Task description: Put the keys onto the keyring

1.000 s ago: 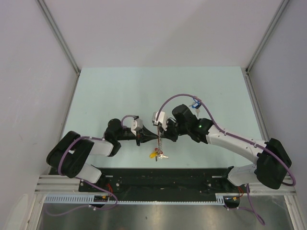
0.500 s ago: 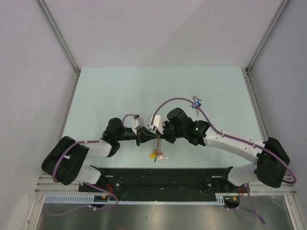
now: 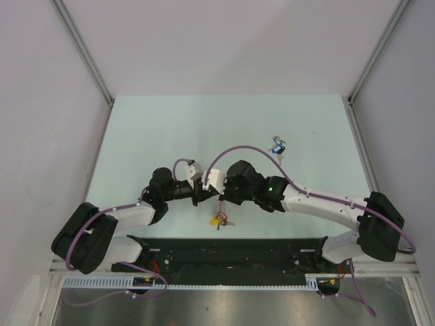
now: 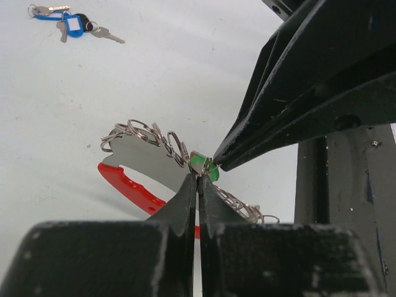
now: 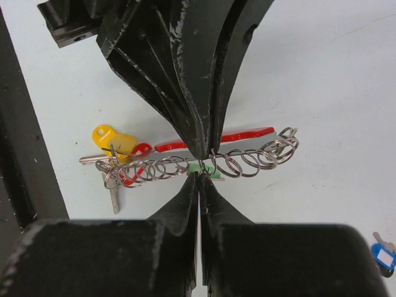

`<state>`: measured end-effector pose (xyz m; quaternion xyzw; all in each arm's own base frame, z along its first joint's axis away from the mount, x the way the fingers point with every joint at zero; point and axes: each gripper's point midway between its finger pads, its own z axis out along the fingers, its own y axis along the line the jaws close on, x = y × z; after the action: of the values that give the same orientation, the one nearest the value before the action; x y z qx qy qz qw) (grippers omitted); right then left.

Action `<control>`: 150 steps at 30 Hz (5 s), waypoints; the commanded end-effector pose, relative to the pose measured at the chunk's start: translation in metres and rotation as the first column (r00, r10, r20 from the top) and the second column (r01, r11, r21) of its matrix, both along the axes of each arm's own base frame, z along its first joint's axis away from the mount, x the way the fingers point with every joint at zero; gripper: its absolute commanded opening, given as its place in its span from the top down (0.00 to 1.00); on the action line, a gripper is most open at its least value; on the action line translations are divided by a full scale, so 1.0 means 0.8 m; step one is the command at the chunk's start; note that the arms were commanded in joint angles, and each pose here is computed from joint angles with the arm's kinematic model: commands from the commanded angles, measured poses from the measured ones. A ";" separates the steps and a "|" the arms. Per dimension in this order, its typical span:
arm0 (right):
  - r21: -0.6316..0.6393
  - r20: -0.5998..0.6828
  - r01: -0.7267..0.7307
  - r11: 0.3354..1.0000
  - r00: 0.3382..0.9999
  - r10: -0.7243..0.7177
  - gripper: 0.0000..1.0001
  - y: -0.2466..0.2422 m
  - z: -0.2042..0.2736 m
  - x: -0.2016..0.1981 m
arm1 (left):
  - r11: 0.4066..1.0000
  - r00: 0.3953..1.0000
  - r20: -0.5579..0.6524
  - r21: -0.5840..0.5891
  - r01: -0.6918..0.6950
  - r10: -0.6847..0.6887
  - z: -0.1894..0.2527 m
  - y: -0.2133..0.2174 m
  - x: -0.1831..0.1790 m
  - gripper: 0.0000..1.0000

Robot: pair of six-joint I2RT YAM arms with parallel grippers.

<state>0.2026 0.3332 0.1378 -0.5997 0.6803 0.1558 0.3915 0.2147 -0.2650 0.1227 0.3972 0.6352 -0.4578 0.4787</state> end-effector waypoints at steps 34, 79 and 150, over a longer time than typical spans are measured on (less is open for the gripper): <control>0.260 -0.142 -0.012 0.966 0.989 0.051 1.00 0.002 0.017 -0.022 | 0.892 0.991 0.032 -0.442 -0.099 0.126 0.101 0.013 -0.008 1.00; 0.584 -0.094 0.010 0.812 0.994 0.055 0.52 -0.012 0.097 -0.004 | 0.898 0.983 0.137 -0.437 -0.053 0.125 0.150 0.006 -0.016 1.00; 0.383 -0.097 0.032 0.923 0.995 0.006 1.00 -0.019 0.060 0.010 | 0.966 0.968 0.217 0.194 -0.169 0.126 0.053 -0.024 -0.009 0.78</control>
<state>0.2010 0.3086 0.1509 -0.5005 0.6869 0.3119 0.4247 0.1979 -0.2833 0.1595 0.4398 0.6453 -0.3352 0.5271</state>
